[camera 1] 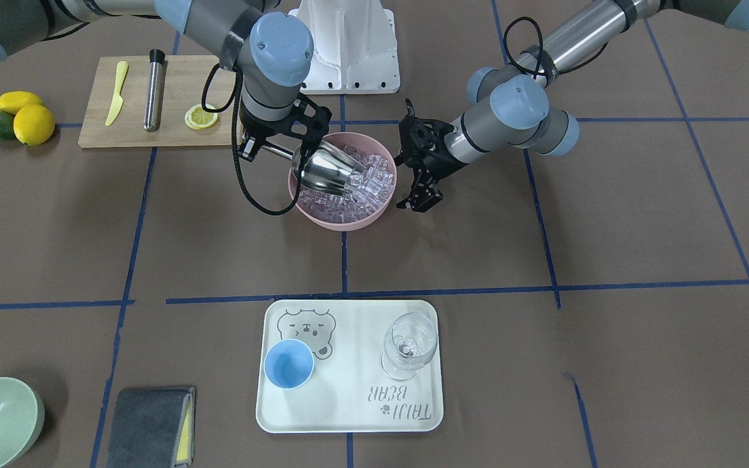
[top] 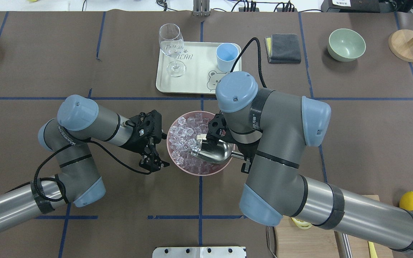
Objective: Put ice in cup with scoop
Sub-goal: 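Dig the scoop into the ice cubes and lift a scoopful with the right gripper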
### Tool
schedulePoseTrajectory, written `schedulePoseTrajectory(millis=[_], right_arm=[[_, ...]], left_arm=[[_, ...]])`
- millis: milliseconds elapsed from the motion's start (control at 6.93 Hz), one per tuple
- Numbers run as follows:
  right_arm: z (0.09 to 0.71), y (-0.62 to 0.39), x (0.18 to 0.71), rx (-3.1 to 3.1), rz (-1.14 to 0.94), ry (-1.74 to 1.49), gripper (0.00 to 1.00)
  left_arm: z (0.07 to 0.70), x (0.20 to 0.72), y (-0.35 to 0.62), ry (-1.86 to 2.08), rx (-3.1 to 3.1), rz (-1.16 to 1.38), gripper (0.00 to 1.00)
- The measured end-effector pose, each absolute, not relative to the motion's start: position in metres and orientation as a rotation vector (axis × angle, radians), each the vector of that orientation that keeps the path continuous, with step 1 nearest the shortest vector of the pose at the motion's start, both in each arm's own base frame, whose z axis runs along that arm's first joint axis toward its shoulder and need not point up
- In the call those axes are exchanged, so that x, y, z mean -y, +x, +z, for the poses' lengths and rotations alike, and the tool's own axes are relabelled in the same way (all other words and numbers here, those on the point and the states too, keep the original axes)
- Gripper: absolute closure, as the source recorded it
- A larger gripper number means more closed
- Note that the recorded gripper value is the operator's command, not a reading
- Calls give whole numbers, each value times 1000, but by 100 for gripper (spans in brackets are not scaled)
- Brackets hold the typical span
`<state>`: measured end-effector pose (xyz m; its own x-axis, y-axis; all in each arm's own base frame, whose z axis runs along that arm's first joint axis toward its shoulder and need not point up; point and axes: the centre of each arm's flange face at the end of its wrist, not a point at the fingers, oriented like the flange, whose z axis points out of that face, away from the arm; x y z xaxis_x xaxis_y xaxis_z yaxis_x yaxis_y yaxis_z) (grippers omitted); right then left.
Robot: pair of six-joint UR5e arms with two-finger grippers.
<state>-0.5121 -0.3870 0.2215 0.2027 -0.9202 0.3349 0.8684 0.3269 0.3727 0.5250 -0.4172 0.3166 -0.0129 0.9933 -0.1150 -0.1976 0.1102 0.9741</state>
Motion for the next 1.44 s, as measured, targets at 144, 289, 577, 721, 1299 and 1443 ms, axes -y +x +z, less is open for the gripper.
schedulePoseTrajectory(millis=[144, 289, 577, 721, 1299, 1443], right_arm=[[223, -511, 388, 571, -1245, 114, 100], [222, -509, 388, 583, -1239, 120, 100], [229, -504, 386, 616, -1217, 166, 100], [236, -501, 384, 646, -1206, 197, 100], [237, -493, 378, 697, -1160, 227, 100], [239, -491, 377, 714, -1140, 249, 100]], left_arm=[[317, 418, 525, 970, -1131, 1230, 0], [317, 418, 524, 971, -1130, 1229, 0], [317, 422, 521, 975, -1125, 1224, 0], [317, 424, 519, 978, -1123, 1221, 0], [315, 429, 515, 984, -1120, 1215, 0], [315, 429, 514, 984, -1119, 1214, 0]])
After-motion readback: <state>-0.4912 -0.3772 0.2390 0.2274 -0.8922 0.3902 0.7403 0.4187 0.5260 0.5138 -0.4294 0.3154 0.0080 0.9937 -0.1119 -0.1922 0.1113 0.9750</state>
